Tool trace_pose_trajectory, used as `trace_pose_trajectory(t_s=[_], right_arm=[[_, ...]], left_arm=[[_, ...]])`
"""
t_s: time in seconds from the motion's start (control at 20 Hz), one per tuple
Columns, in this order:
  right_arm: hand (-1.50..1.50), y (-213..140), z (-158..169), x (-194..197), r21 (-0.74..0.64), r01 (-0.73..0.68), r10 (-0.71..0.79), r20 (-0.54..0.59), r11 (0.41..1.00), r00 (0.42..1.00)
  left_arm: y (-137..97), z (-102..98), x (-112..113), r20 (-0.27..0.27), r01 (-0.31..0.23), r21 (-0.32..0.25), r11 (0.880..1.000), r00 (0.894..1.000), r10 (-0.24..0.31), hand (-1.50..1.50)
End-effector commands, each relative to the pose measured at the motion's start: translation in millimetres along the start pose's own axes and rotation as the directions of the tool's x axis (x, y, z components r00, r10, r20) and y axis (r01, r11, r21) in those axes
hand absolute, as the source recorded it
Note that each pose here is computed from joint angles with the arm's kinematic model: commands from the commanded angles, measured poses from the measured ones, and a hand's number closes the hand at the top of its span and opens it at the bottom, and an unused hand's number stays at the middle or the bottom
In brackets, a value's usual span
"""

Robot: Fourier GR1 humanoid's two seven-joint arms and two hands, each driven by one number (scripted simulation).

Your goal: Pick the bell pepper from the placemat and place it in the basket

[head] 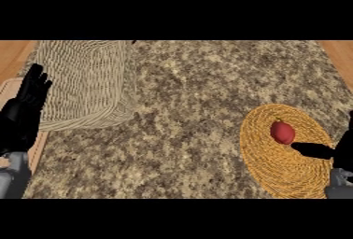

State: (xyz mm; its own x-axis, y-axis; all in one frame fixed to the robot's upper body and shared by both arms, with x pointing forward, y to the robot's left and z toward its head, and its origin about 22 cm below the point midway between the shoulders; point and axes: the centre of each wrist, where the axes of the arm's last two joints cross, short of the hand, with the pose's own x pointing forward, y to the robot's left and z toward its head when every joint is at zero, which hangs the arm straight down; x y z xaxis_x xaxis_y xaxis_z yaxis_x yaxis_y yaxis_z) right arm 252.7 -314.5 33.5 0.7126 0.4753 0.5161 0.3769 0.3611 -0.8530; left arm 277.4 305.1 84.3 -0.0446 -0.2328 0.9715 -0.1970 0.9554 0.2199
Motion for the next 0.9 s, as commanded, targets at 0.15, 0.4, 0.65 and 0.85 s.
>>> trace_pose_trajectory(t_s=[0.15,0.4,0.65,0.85], right_arm=[[-1.5,-58,49,64,0.064,-0.062,0.067,-0.078,0.996,0.995],[-1.5,-64,79,82,-0.019,0.001,-0.002,-0.064,1.0,0.998],[-1.5,-52,83,59,0.007,0.022,-0.022,-0.043,1.0,0.999],[-1.5,-31,75,47,0.001,0.03,-0.03,-0.04,1.0,0.999]], left_arm=[[-18,9,-22,-0.11,-0.016,-0.02,1.0,0.994,0.014,0.0],[-20,13,-31,-0.115,-0.033,-0.019,0.999,0.993,0.031,0.0],[-14,-6,-33,-0.109,-0.012,-0.01,1.0,0.994,0.011,0.0],[-22,8,-42,-0.109,-0.009,-0.027,1.0,0.994,0.006,0.0]])
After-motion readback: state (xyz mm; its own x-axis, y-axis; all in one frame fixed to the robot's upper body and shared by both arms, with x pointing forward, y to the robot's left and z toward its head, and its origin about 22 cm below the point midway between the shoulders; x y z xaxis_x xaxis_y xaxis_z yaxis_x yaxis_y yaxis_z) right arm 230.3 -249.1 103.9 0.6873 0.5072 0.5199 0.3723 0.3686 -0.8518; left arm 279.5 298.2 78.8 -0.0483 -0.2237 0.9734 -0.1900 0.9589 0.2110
